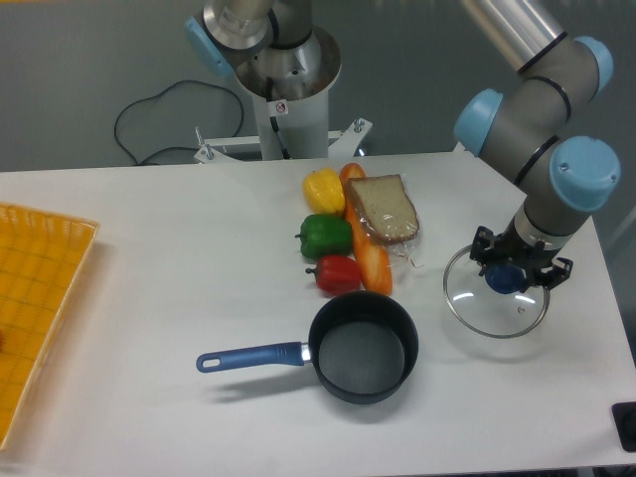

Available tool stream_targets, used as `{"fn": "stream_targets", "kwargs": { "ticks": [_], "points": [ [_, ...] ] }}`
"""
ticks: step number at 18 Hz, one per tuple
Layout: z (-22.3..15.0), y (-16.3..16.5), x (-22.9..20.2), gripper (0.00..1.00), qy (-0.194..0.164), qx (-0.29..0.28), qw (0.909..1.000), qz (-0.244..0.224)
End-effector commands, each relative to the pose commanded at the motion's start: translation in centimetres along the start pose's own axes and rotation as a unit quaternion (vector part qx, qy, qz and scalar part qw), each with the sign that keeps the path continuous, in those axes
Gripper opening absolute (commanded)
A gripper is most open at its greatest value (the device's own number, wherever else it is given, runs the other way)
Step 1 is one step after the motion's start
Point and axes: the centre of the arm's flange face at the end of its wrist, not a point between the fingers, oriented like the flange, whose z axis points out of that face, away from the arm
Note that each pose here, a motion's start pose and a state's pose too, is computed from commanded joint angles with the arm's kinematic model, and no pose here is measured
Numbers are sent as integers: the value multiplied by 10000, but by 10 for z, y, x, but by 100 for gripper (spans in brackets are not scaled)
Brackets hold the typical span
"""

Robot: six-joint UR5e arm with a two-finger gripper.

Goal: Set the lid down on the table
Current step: 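Lower the held glass lid onto the table beside the saucepan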

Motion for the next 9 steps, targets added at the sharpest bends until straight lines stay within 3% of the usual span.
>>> {"fn": "stream_targets", "kwargs": {
  "ticks": [9],
  "points": [
    [8, -4, 3, 56, 44, -19, 10000, 29]
  ]
}}
